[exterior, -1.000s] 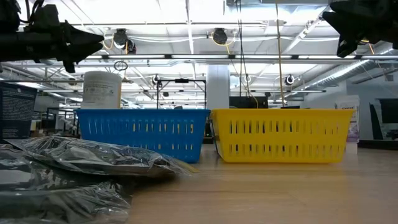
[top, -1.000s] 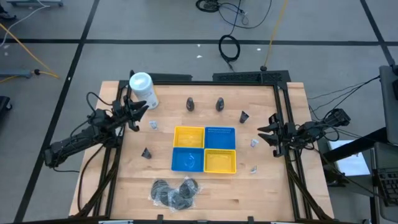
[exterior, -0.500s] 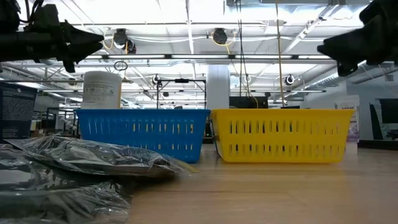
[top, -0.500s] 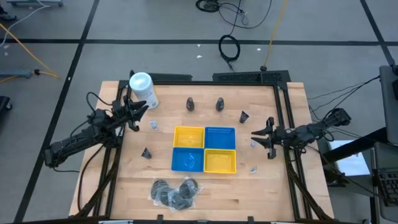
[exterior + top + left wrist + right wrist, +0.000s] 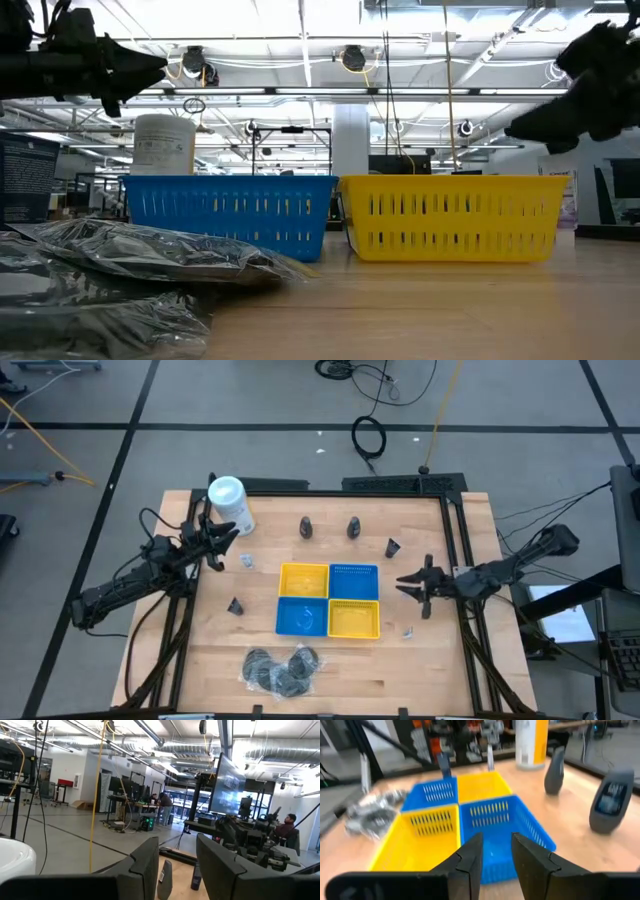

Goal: Pick & Place Travel size toiletries
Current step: Put the white toothpaste into the left yellow bin

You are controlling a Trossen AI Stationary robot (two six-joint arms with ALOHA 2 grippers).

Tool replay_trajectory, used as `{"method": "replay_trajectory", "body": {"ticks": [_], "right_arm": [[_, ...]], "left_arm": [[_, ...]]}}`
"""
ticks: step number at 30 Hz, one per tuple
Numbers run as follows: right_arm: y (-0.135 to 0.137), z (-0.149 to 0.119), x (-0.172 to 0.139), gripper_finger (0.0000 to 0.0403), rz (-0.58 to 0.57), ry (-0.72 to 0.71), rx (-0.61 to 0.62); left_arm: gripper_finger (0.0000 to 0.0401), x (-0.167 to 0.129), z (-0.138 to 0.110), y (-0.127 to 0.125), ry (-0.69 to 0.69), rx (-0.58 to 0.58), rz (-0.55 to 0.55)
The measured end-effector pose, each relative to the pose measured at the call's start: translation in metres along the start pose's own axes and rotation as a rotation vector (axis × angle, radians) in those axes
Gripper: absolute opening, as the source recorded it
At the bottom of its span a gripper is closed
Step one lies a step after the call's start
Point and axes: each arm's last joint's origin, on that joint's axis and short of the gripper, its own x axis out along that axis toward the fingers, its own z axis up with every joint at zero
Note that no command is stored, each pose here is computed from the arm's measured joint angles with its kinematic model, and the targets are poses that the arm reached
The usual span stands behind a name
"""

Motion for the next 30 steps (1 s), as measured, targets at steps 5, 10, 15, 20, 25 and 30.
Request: {"method": "replay_trajectory", "body": {"ticks": [5, 10, 15, 20, 25, 30], "right_arm": [[0.002, -0.006, 0.005, 0.0121, -0.024, 0.068, -0.019], [0.004, -0.003, 0.008, 0.0164, -0.054, 0.095, -0.046], [0.004, -0.002, 0.008, 0.019, -0.054, 0.095, -0.029], [0.006, 0.001, 0.008, 0.0189, -0.031, 0.079, -0.014], [0.008, 0.007, 0.009, 0.0187, -0.006, 0.028, -0.035], [0.008, 0.008, 0.009, 0.0192, -0.003, 0.015, -0.05]], "left_arm": [[0.0131, 0.0, 0.0, 0.0, 0.0, 0.0, 0.0], [0.0131, 0.0, 0.0, 0.0, 0.0, 0.0, 0.0], [0.0131, 0.0, 0.0, 0.0, 0.0, -0.001, 0.0], [0.0131, 0.0, 0.0, 0.0, 0.001, -0.001, 0.0], [0.0131, 0.0, 0.0, 0.0, 0.001, -0.001, 0.0], [0.0131, 0.0, 0.0, 0.0, 0.001, -0.001, 0.0]]}}
